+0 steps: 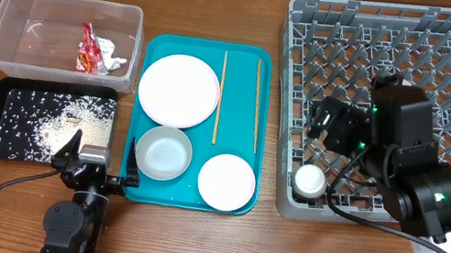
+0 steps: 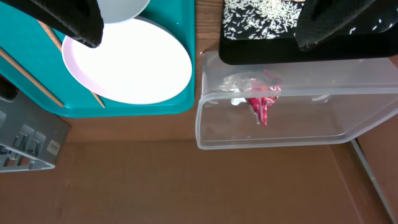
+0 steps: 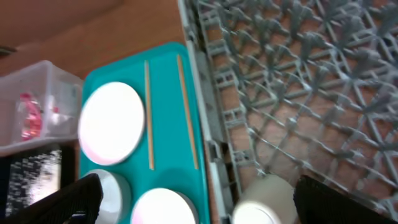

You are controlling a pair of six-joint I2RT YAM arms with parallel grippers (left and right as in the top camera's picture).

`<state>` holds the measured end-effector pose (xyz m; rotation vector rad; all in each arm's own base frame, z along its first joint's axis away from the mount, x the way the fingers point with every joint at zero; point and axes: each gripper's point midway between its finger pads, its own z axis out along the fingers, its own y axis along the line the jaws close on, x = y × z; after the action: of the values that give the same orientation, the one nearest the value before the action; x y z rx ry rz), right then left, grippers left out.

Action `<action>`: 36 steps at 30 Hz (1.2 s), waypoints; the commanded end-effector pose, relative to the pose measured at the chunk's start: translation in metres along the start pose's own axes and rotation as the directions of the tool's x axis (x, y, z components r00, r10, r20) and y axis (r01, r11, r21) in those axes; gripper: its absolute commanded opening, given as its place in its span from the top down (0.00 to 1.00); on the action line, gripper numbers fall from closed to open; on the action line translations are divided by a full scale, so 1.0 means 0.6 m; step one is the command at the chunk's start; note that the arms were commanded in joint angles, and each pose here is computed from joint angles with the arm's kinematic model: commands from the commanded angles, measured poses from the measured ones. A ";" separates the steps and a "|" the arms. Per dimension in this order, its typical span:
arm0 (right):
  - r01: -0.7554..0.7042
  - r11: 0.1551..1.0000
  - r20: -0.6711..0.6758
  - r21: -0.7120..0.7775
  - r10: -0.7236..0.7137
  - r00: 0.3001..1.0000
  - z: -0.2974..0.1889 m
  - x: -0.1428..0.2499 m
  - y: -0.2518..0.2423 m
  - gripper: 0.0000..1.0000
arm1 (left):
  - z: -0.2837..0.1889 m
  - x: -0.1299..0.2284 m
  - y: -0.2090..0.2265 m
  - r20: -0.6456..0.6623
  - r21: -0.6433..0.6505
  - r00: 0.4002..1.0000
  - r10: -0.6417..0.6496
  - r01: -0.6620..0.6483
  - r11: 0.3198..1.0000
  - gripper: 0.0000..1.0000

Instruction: Sort waste into correct bins and load items into the dishwasher

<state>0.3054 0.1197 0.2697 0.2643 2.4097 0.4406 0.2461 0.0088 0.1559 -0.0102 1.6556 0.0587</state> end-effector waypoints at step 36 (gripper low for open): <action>0.312 0.945 -0.278 -0.096 -0.326 0.903 0.378 0.214 0.155 0.50 | 0.000 -0.001 0.003 0.011 -0.007 1.000 0.015 -0.015 1.000 0.00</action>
<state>0.3522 0.3005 0.0700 -0.2498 2.6791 0.4495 0.2461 0.0088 0.1559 -0.0102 1.6556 0.0587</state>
